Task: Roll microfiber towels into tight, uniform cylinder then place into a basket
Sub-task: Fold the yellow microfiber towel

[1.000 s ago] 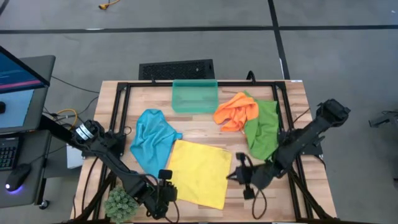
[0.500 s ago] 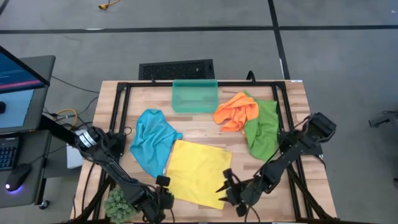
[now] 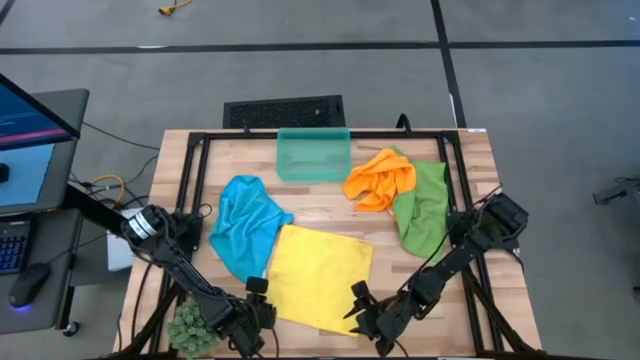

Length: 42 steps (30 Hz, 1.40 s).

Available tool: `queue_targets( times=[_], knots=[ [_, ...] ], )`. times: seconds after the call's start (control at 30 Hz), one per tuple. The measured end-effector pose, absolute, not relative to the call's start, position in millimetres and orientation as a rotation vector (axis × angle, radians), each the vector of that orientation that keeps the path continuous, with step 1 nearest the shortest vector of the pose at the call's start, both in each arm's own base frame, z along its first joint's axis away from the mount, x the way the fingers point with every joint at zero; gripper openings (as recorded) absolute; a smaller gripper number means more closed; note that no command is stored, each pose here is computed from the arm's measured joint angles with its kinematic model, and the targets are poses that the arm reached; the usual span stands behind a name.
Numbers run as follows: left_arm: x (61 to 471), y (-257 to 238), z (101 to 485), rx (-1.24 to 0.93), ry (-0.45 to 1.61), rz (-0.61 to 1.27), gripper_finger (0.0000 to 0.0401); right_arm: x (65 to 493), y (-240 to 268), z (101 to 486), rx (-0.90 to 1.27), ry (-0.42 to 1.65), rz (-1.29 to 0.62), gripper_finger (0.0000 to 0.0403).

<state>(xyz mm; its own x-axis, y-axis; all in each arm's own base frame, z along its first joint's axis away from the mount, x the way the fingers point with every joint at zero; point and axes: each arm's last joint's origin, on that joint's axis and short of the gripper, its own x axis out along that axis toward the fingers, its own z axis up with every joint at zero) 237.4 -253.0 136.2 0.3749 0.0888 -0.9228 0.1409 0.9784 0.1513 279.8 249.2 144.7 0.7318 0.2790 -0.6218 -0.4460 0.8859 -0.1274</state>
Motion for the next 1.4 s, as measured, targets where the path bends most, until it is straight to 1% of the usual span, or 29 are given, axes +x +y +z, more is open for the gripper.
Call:
queue_targets(
  times=[0.23, 0.43, 0.57, 0.83, 0.9, 1.23, 1.4],
  knots=[
    [236, -251, 132, 0.209, 1.175, -0.037, 0.0122, 282, 249, 140, -0.176, 0.666, 0.400, 0.0202],
    [235, -251, 130, 0.173, 1.165, -0.018, 0.0116, 283, 254, 122, -0.140, 0.707, 0.423, 0.0203],
    [236, -251, 130, 0.166, 1.159, -0.023, 0.0090, 283, 258, 117, -0.120, 0.701, 0.434, 0.0203],
    [238, -254, 129, 0.156, 1.143, -0.043, 0.0014, 275, 266, 116, -0.055, 0.716, 0.432, 0.0203],
    [238, -254, 129, 0.152, 1.135, -0.045, 0.0004, 274, 267, 116, -0.057, 0.717, 0.437, 0.0203],
    [243, -258, 130, 0.120, 1.084, -0.071, 0.0002, 274, 267, 116, -0.061, 0.711, 0.415, 0.0203],
    [244, -260, 130, 0.106, 1.076, -0.083, 0.0003, 269, 262, 109, -0.039, 0.813, 0.360, 0.0203]
  ],
)
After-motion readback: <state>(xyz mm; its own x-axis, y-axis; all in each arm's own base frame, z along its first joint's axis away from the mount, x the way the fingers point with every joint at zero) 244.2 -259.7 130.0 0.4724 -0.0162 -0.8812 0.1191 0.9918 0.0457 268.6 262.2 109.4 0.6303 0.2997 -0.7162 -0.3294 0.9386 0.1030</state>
